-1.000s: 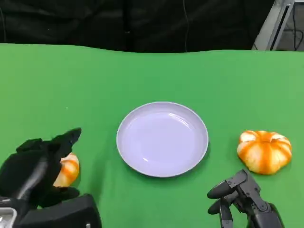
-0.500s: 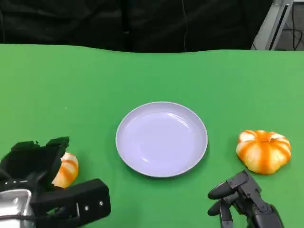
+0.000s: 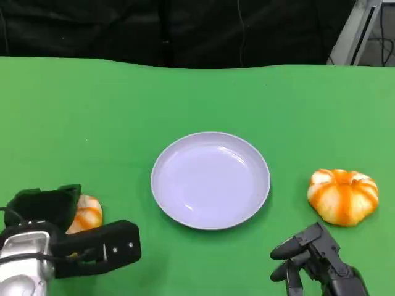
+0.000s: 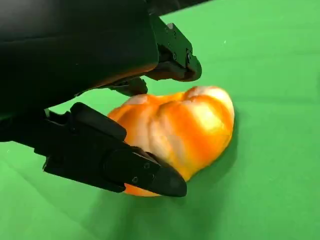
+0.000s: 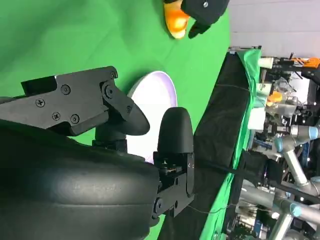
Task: Grasp the bread from the table and place it into the plate.
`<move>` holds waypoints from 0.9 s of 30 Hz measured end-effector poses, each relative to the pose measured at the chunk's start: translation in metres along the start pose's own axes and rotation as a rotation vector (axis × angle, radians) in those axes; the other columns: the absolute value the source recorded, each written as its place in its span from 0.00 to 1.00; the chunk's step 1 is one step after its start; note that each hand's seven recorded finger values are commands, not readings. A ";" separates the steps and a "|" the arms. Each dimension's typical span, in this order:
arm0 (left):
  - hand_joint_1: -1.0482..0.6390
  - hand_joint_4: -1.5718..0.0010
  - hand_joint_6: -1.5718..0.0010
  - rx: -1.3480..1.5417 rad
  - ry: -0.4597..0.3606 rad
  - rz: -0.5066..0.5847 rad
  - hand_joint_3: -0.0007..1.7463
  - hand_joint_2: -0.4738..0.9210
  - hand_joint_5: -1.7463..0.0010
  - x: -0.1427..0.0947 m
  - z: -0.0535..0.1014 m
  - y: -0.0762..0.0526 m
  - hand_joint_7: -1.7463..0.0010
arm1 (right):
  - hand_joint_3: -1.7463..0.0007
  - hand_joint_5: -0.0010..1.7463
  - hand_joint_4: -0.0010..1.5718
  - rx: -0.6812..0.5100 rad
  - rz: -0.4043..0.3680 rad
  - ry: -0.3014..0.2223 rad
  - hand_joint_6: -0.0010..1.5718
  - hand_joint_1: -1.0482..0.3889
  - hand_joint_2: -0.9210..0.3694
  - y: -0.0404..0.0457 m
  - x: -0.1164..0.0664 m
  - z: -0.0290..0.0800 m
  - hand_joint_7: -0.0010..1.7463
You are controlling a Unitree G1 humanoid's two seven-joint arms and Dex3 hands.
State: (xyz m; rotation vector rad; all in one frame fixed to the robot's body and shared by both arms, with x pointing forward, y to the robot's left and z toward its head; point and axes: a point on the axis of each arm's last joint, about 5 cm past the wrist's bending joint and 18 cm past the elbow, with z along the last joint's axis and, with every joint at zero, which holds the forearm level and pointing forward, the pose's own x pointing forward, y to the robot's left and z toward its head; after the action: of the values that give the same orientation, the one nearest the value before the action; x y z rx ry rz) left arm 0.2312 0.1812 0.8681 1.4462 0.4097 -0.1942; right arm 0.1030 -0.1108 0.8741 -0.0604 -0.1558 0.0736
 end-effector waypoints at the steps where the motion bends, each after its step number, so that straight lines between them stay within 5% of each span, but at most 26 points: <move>1: 0.30 0.67 0.66 0.005 0.001 -0.004 0.05 1.00 0.36 0.001 0.001 0.000 0.95 | 0.44 1.00 0.16 0.000 0.000 0.000 0.09 0.70 0.00 0.0000 0.000 0.000 1.00; 2: 0.32 0.60 0.57 0.003 0.000 -0.008 0.07 1.00 0.19 0.002 0.001 0.000 0.92 | 0.44 1.00 0.16 0.000 0.000 0.001 0.09 0.70 0.00 0.0000 0.000 0.000 1.00; 4: 0.35 0.52 0.45 -0.006 -0.022 -0.014 0.12 1.00 0.04 0.002 -0.002 0.001 0.81 | 0.44 1.00 0.16 0.000 0.000 0.002 0.08 0.71 0.00 0.0000 0.000 0.000 1.00; 5: 0.35 0.51 0.46 -0.003 -0.039 -0.005 0.14 1.00 0.02 0.003 -0.004 0.002 0.70 | 0.44 1.00 0.16 0.000 0.000 0.003 0.08 0.71 0.00 0.0000 0.000 0.000 1.00; 7: 0.38 0.49 0.59 -0.011 -0.070 0.025 0.19 1.00 0.00 0.003 -0.007 0.002 0.18 | 0.44 1.00 0.16 0.000 -0.001 0.003 0.08 0.71 0.00 0.0000 0.000 0.000 1.00; 9: 0.39 0.48 0.61 -0.033 -0.102 0.084 0.22 1.00 0.00 0.001 -0.010 0.000 0.05 | 0.44 1.00 0.16 0.000 -0.001 0.003 0.08 0.71 0.00 0.0001 0.000 0.000 1.00; 27: 0.44 0.50 0.65 -0.142 -0.226 0.355 0.17 0.97 0.00 -0.004 -0.018 -0.023 0.00 | 0.44 1.00 0.17 -0.020 -0.004 -0.014 0.09 0.71 0.00 -0.0004 0.002 0.002 1.00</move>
State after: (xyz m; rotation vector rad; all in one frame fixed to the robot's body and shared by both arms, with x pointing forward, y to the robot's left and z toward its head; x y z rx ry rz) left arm 0.2159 0.1955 0.8469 1.3157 -0.0206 -0.0395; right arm 0.1045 -0.1109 0.8768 -0.0795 -0.1705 0.0690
